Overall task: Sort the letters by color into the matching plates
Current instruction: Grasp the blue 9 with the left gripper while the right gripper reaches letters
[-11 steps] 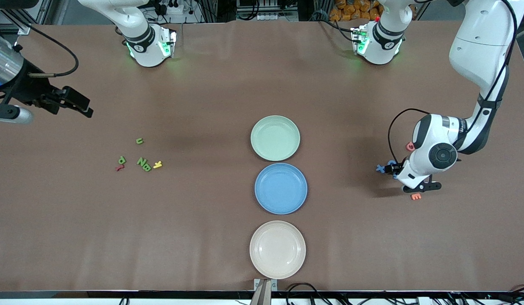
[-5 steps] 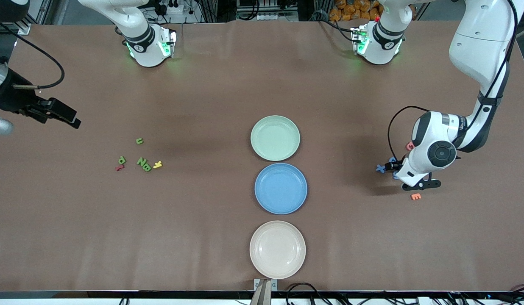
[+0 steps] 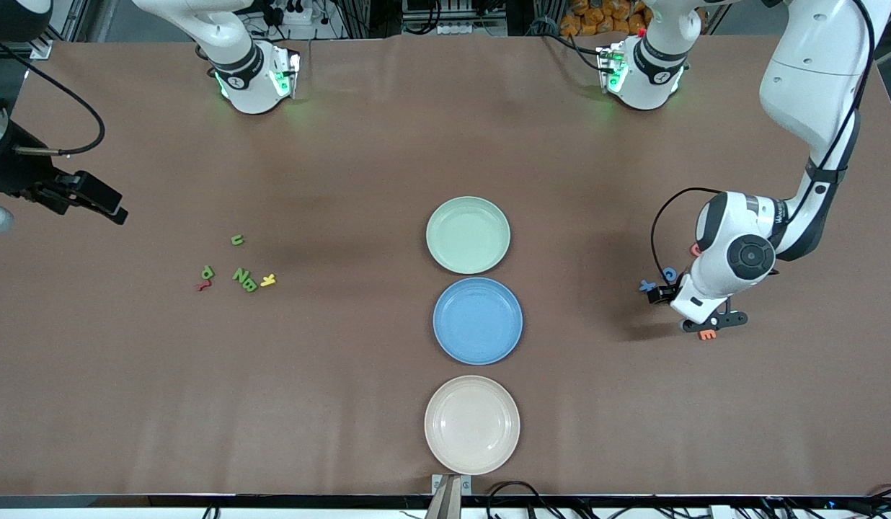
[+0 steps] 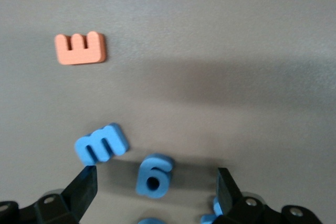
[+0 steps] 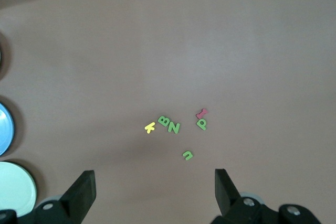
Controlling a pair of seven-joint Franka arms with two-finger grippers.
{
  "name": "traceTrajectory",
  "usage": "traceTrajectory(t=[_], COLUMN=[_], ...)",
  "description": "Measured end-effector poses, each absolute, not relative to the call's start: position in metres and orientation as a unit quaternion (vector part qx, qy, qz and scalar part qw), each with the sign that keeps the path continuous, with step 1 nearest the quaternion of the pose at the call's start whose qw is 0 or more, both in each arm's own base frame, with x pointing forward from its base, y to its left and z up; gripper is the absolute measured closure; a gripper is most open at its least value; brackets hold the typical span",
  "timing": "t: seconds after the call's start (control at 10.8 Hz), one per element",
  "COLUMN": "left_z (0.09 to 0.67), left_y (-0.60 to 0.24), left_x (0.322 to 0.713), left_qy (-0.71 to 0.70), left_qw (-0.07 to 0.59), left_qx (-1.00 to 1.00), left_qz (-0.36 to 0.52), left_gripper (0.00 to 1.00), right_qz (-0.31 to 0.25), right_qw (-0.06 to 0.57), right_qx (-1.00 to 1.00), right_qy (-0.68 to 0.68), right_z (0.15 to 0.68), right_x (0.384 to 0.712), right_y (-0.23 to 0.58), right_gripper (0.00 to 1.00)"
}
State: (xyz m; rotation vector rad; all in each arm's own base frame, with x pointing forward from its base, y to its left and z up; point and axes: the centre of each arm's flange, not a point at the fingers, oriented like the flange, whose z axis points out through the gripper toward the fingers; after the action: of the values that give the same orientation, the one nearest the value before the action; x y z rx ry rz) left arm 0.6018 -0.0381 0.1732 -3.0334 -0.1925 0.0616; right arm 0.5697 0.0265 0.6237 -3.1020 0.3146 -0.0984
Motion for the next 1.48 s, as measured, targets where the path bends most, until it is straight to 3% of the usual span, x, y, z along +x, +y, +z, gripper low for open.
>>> traceTrajectory(t=[0.93,1.21,1.48], left_z=[0.159,0.159,0.161], left_y=[-0.039,-0.039,-0.039], left_x=[0.593,0.593,0.594], left_qy=[-0.074,-0.075,-0.074], left_qw=[0.036,0.035,0.034], left_qx=[-0.996,-0.996,-0.997], left_qz=[0.016,0.016,0.015], left_gripper=[0.00,0.00,0.14], right_qz=[-0.035,-0.012,0.025], right_qw=[0.003,-0.001,-0.006], right_qx=[-0.996,-0.997,-0.997], right_qy=[0.082,0.082,0.071], right_z=[0.625,0.618,0.581], right_x=[0.570,0.567,0.571], right_y=[0.045,0.045,0.049], right_gripper=[0.00,0.00,0.00])
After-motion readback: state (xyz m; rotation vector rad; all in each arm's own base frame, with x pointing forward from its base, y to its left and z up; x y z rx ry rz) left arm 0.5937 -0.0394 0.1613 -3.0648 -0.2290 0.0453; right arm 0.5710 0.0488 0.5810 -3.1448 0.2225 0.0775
